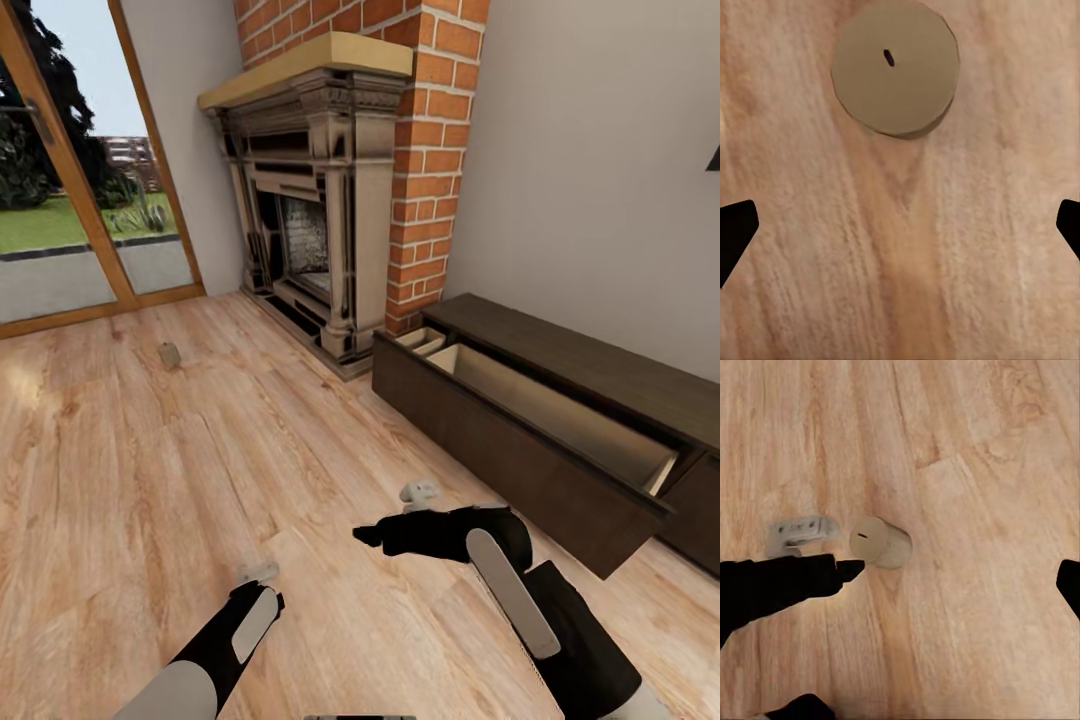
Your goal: Place each of the two pumpkins and all three candles from the living room inside a cabinet in the living room (use any cabinet), then make sure every cabinet is closed, and position the cauldron so it is next to a table in the living room.
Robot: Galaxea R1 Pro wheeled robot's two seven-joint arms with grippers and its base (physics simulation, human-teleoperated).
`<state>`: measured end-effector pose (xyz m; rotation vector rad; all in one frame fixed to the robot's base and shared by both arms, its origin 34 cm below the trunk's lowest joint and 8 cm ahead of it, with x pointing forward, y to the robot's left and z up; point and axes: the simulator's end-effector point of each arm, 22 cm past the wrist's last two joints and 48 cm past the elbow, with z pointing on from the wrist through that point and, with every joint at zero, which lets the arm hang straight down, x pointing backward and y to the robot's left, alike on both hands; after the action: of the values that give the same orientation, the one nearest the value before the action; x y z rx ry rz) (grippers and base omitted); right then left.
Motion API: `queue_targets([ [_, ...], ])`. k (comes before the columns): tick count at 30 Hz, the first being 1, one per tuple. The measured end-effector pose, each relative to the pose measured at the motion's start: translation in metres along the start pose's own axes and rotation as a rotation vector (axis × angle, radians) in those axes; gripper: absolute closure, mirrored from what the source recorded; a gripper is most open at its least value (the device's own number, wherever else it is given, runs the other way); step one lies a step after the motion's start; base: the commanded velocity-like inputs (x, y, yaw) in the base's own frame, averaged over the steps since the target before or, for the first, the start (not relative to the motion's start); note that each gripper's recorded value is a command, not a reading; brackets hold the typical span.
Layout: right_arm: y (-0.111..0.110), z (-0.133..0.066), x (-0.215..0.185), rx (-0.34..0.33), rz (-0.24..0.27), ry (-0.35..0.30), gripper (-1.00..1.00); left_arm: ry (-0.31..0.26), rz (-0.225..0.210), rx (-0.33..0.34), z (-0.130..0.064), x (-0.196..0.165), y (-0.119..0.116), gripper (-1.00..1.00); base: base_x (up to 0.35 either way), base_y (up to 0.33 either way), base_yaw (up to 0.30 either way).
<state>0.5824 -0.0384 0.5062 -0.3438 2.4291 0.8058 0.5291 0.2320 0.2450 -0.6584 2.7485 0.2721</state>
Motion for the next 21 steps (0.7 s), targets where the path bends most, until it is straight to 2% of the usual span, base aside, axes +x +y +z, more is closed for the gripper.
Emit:
queue_targets([
  [1, 0.004, -0.001, 0.001, -0.038, 0.014, -0.002, -1.00, 0.000, 0.000, 0.000, 0.002, 0.001, 0.000, -1.00, 0.000, 0.000, 0.000],
  [3, 0.018, -0.014, -0.005, -0.196, 0.071, -0.020, -1.00, 0.006, 0.002, -0.002, 0.005, 0.005, 0.000, -1.00, 0.000, 0.000, 0.000],
  [6, 0.039, -0.046, -0.020, -0.447, 0.113, -0.065, -1.00, 0.017, 0.005, -0.007, 0.010, 0.009, 0.001, -1.00, 0.000, 0.000, 0.000],
  [9, 0.043, -0.069, -0.030, -0.570, 0.129, -0.101, -1.00, 0.028, 0.008, -0.012, 0.014, 0.014, 0.002, -1.00, 0.000, 0.000, 0.000],
  [13, 0.039, -0.075, -0.032, -0.618, 0.144, -0.113, -1.00, 0.042, 0.011, -0.018, 0.020, 0.021, 0.003, -1.00, 0.000, 0.000, 0.000],
  [21, 0.030, -0.067, -0.027, -0.628, 0.172, -0.102, -1.00, 0.066, 0.015, -0.028, 0.031, 0.031, 0.004, -1.00, 0.000, 0.000, 0.000],
])
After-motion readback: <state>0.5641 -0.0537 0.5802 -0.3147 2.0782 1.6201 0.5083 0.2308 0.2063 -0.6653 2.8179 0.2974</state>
